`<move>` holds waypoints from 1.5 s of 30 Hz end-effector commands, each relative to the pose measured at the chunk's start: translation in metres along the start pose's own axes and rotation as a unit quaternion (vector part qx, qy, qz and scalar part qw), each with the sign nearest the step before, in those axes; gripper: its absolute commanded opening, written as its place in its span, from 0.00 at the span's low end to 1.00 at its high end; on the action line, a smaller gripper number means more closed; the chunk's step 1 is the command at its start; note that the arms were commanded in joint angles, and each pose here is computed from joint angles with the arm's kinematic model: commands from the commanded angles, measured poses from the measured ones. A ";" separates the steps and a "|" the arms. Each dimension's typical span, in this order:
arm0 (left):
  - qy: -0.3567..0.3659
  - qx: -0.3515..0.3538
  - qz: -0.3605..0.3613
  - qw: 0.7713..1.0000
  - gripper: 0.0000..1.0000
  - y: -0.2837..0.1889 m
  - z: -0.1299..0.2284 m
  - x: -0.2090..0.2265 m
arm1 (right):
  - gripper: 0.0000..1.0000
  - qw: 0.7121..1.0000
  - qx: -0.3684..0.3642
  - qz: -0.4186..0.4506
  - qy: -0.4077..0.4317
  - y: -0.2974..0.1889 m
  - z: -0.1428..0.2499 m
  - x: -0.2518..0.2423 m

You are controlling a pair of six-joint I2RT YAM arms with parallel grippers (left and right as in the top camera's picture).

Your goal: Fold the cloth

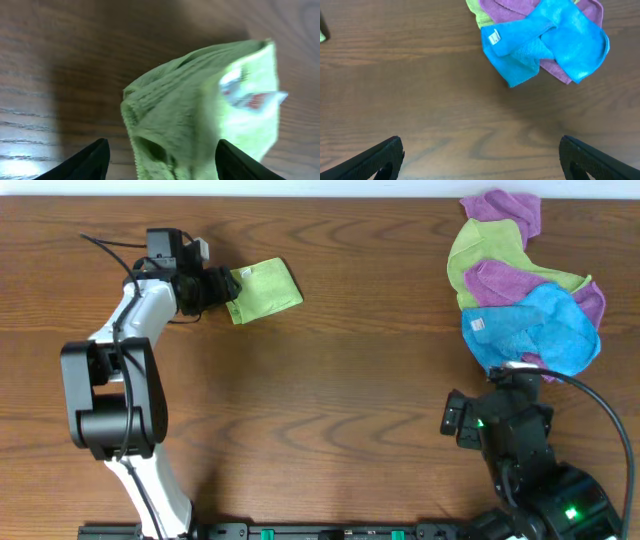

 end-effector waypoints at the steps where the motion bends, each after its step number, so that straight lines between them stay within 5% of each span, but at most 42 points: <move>1: -0.017 0.014 -0.014 1.000 0.71 0.015 0.002 0.009 | 0.99 1.000 -0.003 0.001 -0.006 0.000 -0.001 -0.002; 10: -0.066 0.032 0.029 0.997 0.82 0.040 0.002 0.014 | 0.99 1.000 -0.001 -0.010 -0.006 0.000 -0.001 0.000; 20: -0.113 0.090 0.093 0.985 0.83 0.060 0.011 0.016 | 0.99 1.000 0.014 -0.009 -0.013 0.006 -0.001 0.003; 21: -0.114 0.092 0.095 0.985 0.81 0.061 0.011 0.016 | 0.99 1.000 0.017 -0.008 -0.014 0.008 -0.001 0.004; 25: -0.113 0.098 0.102 0.983 0.41 0.060 0.012 0.014 | 0.99 0.999 0.031 -0.005 -0.021 0.013 -0.002 0.007; 31: -0.109 0.093 0.106 0.984 0.06 0.060 0.011 0.013 | 0.99 0.999 0.032 -0.005 -0.021 0.013 -0.002 0.007; 39: -0.108 0.033 0.196 0.974 0.06 0.050 -0.023 -0.005 | 0.99 0.999 0.033 -0.005 -0.022 0.013 -0.001 0.007; 45: -0.156 -0.119 0.251 0.948 0.06 -0.007 -0.107 -0.001 | 0.99 0.999 0.037 -0.004 -0.023 0.013 0.000 0.007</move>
Point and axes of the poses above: each gripper's point midway between its finger pads, its own y axis out along the fingers, its own x axis along the line the jaws close on, z = x × y, the point moved 10 cm from there along -y, back along the fingers, and after that the axes turned 14 degrees about -y, right-handed, at the moved point
